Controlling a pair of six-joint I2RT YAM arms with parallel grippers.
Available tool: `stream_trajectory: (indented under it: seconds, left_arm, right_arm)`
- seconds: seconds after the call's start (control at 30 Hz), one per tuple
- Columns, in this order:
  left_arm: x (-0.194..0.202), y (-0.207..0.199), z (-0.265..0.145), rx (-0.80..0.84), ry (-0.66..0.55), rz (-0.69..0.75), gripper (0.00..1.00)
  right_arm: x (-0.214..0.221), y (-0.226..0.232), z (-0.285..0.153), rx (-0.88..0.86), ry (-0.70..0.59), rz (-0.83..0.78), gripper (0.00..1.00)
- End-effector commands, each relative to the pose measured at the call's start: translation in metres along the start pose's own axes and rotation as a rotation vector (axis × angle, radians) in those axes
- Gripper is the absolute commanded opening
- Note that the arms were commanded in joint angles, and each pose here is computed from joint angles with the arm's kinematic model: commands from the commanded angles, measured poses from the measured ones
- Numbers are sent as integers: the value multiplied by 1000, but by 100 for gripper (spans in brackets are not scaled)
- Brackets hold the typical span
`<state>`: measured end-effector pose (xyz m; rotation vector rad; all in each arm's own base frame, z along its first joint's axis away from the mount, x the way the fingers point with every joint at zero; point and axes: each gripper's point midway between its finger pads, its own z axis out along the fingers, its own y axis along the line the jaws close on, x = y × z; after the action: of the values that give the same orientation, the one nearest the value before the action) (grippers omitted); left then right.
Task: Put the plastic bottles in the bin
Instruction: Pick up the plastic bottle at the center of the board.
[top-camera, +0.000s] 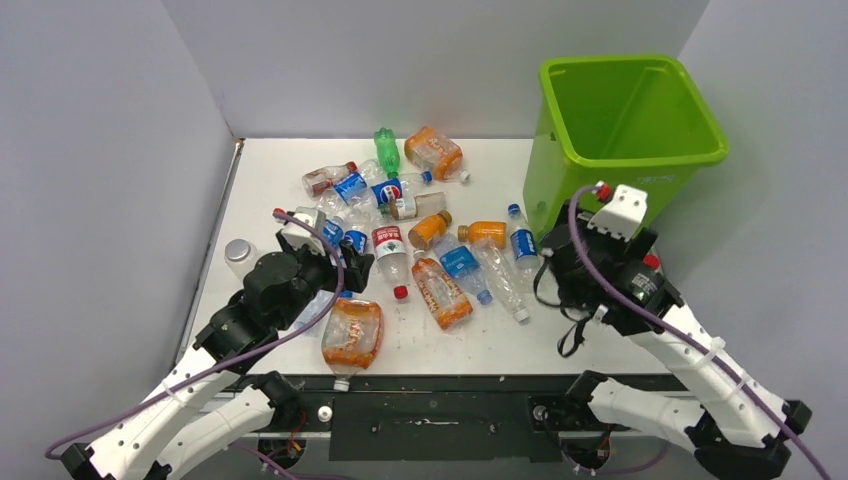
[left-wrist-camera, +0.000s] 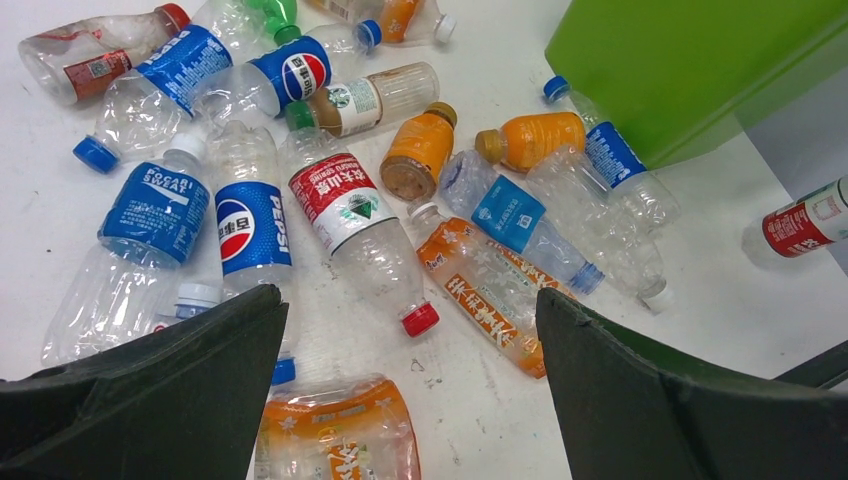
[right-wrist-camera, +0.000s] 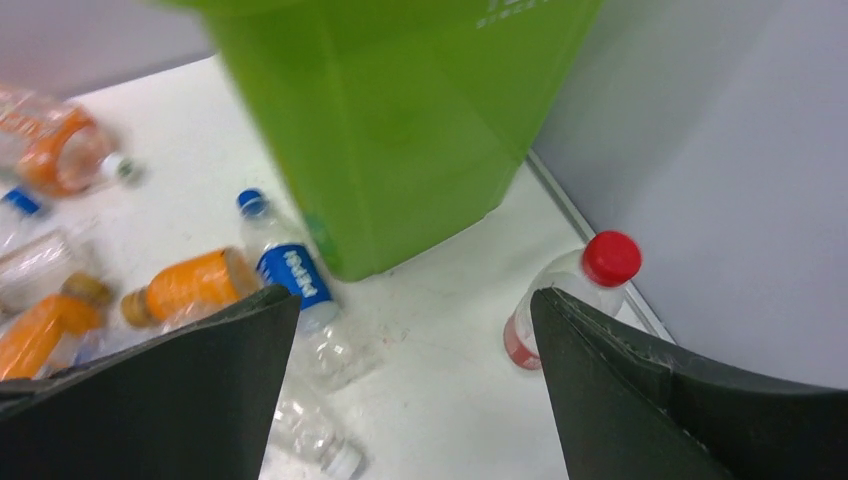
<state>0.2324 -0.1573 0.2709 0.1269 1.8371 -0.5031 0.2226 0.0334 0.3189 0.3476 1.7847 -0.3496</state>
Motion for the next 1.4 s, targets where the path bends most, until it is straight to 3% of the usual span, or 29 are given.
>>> stream_trajectory:
  seconds: [0.0,0.07,0.53,1.1,1.37]
  left_arm:
    - [-23,-9,-6,44,-71,-16,96]
    - [-24,-9,-7,46,-76,-15,96]
    - [-23,-13,-6,65,-72,-21,96]
    - [-21,-11,-5,52,-54,-30,96]
    - [-21,-11,-5,52,-52,-30,96]
  right_arm:
    - [-20,2,42,-48,88,20,90]
    - [-21,-11,59,-53,138,56,90]
    - [16,-79,41,198,77,151,90]
    - [30,-113,41,421,-37,281,90]
    - [44,-102,69,455,19,252,90]
